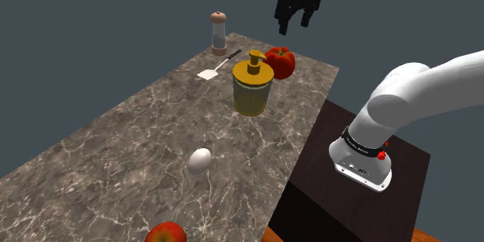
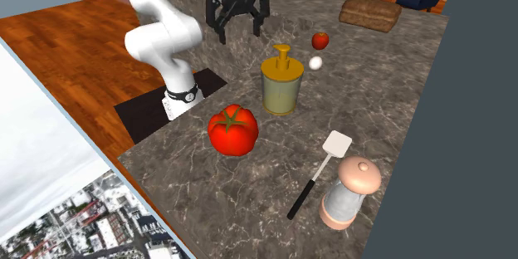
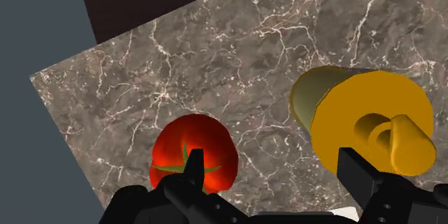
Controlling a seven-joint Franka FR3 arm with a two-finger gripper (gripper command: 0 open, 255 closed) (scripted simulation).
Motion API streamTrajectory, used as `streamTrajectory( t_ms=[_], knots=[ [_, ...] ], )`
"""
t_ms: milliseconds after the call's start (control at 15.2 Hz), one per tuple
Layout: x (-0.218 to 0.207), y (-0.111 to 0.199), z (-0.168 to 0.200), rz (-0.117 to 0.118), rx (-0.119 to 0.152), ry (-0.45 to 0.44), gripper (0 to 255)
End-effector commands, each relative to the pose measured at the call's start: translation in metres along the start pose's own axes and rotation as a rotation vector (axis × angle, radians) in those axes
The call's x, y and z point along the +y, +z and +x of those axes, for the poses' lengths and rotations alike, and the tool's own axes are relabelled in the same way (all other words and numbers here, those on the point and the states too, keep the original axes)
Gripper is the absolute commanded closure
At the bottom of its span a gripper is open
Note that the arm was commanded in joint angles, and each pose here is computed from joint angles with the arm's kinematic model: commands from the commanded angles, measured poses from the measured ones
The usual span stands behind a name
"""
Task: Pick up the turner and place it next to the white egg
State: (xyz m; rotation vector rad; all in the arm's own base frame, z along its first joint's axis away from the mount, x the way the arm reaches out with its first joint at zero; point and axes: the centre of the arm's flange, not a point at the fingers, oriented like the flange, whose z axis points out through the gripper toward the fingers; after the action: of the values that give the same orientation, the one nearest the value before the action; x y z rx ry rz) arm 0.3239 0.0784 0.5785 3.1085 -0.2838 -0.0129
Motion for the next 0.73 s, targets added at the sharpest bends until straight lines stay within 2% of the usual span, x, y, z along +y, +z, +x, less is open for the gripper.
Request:
streamTrajectory(
  t_ms=[0, 660],
  knots=[
    [-0.015, 0.014, 0.014, 0.000, 0.005, 0.092, 0],
    [-0.074, 0.085, 0.107, -0.006, 0.022, 0.515, 0]
  ],
)
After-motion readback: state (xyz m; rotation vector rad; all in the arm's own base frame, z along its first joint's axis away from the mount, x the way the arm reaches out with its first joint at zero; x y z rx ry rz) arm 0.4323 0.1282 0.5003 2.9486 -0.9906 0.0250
